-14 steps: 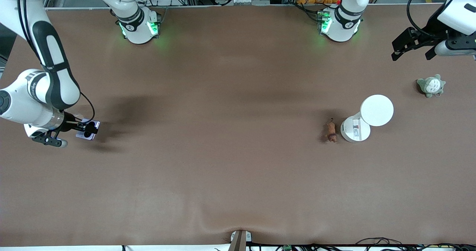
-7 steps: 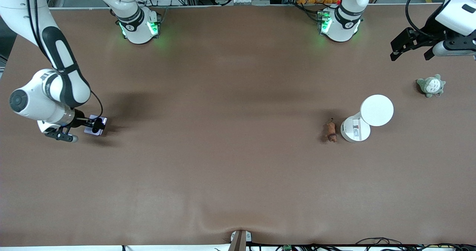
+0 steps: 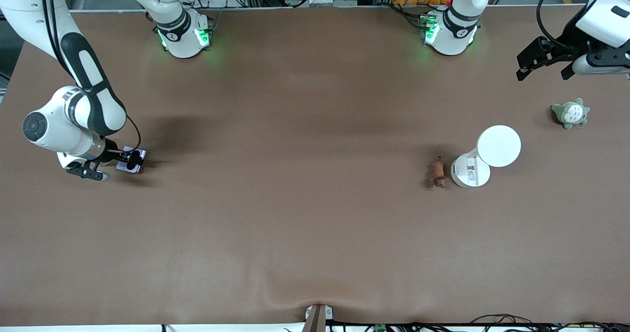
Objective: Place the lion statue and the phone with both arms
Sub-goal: 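Carry the phone with the right gripper toward the clear cup and lower it, then open the right gripper to release the phone and raise it away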
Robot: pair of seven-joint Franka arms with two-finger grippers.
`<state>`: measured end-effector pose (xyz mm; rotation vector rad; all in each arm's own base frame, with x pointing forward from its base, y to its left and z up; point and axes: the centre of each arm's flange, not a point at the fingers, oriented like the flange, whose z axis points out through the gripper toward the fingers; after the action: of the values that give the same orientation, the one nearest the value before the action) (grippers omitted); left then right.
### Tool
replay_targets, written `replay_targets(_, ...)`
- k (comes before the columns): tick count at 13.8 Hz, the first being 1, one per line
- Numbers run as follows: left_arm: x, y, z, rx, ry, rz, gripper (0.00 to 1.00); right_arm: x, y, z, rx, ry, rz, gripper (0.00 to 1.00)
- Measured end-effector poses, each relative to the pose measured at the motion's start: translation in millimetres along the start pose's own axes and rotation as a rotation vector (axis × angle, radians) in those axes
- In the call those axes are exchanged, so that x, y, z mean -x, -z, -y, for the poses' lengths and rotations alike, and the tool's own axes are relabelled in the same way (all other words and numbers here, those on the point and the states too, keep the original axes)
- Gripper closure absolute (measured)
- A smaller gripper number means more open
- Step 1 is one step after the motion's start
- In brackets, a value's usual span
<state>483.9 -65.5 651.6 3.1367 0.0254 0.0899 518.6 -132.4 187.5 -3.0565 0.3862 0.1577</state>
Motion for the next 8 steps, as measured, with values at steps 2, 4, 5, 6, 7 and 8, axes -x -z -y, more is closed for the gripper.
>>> replay_targets(2,-0.5,-0.7,0.5,0.000,0.001,0.001,0.00,0.5,0.2,0.0,0.000,0.000,0.001,0.00)
replay_targets(4,-1.3,-2.1,0.6,0.000,0.001,0.004,0.00,0.1,3.1,0.8,-0.003,0.001,0.004,0.00)
replay_targets(5,-1.7,-2.8,0.7,0.000,0.002,0.005,0.00,-2.6,8.5,2.5,-0.006,0.004,0.005,0.00)
replay_targets(6,-2.1,-3.4,0.9,0.000,0.002,0.007,0.00,-9.3,19.5,5.3,-0.012,0.009,0.005,0.00)
replay_targets(7,-2.3,-3.8,1.2,0.000,0.003,0.007,0.00,-21.9,39.7,10.2,-0.021,0.018,0.006,0.00)
replay_targets(8,-2.5,-3.8,1.5,0.000,0.003,0.008,0.00,-37.1,67.1,16.4,-0.033,0.030,0.016,0.00)
